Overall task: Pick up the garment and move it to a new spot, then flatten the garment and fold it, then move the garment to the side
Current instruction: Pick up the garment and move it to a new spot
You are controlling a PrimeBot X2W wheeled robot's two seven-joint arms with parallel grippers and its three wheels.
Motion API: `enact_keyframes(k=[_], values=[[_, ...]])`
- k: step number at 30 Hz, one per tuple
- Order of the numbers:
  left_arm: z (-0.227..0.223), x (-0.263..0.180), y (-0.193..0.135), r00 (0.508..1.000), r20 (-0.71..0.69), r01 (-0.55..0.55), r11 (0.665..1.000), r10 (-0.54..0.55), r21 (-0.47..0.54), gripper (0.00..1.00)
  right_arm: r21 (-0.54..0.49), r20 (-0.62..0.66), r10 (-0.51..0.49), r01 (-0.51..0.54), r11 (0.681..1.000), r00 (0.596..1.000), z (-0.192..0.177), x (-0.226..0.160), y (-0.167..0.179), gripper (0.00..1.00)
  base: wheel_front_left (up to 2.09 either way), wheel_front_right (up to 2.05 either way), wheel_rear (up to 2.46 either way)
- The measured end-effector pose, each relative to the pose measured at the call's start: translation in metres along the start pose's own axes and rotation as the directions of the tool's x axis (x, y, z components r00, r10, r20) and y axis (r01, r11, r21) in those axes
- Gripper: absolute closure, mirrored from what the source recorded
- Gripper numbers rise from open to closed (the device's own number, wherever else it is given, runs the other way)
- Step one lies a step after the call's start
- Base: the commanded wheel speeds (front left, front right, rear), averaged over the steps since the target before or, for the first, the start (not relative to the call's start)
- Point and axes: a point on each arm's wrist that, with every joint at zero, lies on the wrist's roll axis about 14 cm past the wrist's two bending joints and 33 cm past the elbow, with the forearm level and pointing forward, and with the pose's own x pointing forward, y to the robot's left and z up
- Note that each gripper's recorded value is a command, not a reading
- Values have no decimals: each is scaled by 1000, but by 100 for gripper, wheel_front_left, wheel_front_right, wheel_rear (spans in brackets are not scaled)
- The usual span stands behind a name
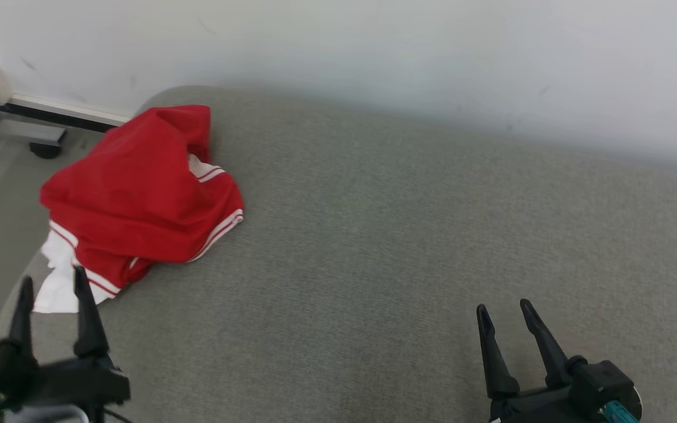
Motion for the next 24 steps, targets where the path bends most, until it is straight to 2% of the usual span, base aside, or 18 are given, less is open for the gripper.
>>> enact_keyframes(k=[8, 15, 20, 24], values=[[25, 74, -23, 994, 85, 66, 998, -67, 16, 0, 5, 16, -76, 75, 997, 997, 1, 6, -30, 0, 0, 0, 0], [28, 133, -46, 986, 95, 137, 991, -137, 2, 0, 7, 29, -165, 165, 986, 986, 2, 5, -64, 0, 0, 0, 0], [12, 172, -56, 986, 32, 162, 987, -162, -16, 0, 13, 19, -228, 227, 974, 974, -2, -4, -85, 0, 0, 0, 0], [-14, 194, -58, 983, -91, 159, 987, -161, -26, 0, 19, 12, -272, 272, 962, 962, -5, -11, -100, 0, 0, 0, 0]])
